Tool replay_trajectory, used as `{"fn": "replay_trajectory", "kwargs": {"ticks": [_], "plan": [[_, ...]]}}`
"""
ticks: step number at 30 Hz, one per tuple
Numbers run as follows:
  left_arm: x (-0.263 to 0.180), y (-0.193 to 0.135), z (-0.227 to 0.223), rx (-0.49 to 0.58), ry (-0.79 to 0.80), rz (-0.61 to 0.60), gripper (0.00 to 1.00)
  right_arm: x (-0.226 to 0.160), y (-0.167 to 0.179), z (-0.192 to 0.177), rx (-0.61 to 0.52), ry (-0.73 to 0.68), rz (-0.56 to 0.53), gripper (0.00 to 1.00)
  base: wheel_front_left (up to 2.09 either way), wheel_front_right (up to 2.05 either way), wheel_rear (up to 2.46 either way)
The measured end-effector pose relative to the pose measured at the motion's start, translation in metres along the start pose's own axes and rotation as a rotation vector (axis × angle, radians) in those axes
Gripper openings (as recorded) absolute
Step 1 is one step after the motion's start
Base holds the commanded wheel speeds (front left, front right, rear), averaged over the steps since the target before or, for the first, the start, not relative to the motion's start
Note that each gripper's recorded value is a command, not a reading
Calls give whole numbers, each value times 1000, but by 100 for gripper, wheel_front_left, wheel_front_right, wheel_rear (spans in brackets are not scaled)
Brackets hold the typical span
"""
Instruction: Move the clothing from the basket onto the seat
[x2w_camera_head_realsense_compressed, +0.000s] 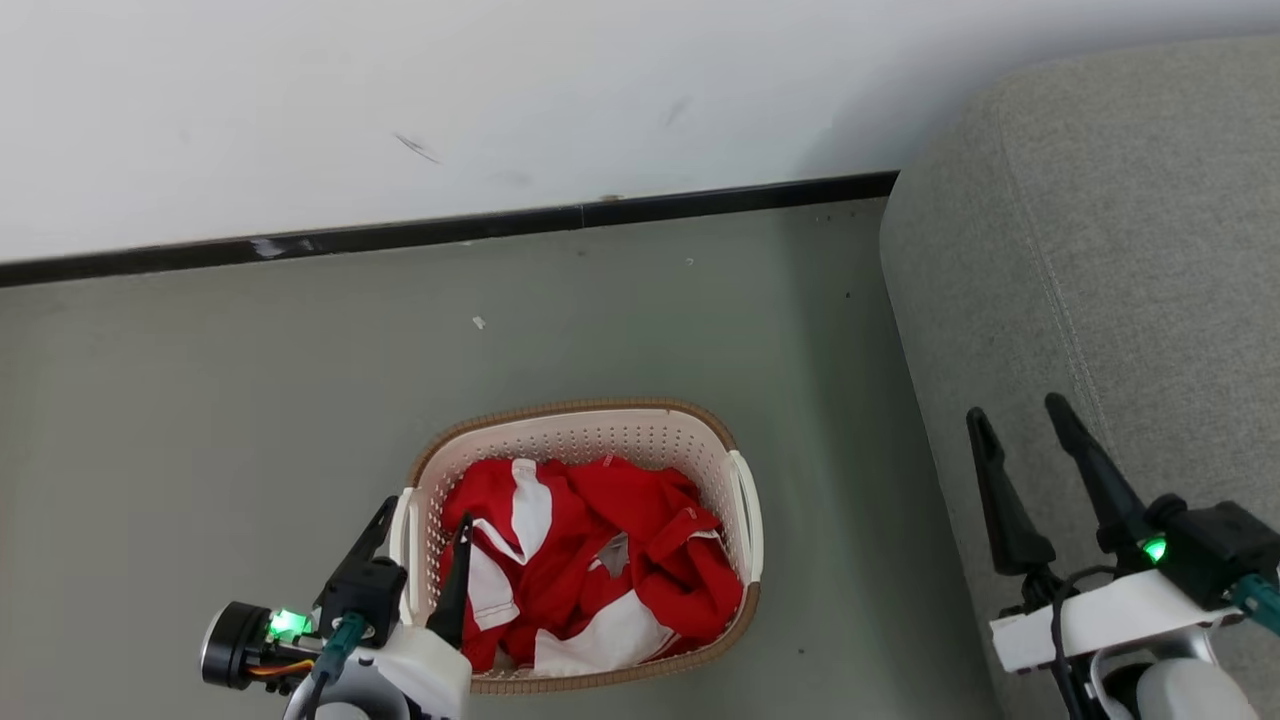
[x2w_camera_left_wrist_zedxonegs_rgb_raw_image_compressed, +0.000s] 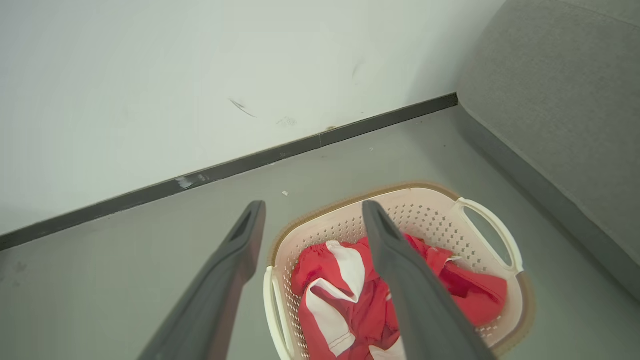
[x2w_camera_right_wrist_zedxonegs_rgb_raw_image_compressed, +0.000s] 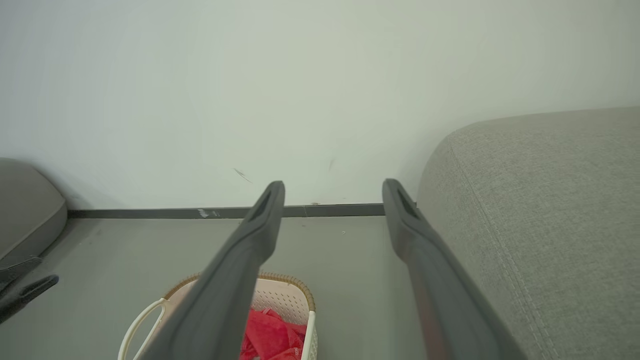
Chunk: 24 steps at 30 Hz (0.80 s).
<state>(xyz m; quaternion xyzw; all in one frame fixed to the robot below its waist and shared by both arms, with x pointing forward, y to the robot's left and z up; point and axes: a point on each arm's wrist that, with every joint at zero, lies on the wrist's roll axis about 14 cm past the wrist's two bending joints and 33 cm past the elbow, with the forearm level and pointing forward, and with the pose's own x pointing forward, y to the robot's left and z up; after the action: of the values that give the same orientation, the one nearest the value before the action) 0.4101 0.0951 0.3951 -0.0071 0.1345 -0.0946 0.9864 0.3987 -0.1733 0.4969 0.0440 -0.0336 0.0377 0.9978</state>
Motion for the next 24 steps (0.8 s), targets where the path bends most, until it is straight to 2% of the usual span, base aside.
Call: {"fn": "replay_trajectory", "kwargs": {"ticks": [11,24], "plan": [[40,-3,-36,46,107,-43,100,32,-19,0,-27,-32,-38,100,0,0,0],[72,-34,-92,107,238,-181,100,67,-30,-13,-35,-43,-48,100,0,0,0]]}}
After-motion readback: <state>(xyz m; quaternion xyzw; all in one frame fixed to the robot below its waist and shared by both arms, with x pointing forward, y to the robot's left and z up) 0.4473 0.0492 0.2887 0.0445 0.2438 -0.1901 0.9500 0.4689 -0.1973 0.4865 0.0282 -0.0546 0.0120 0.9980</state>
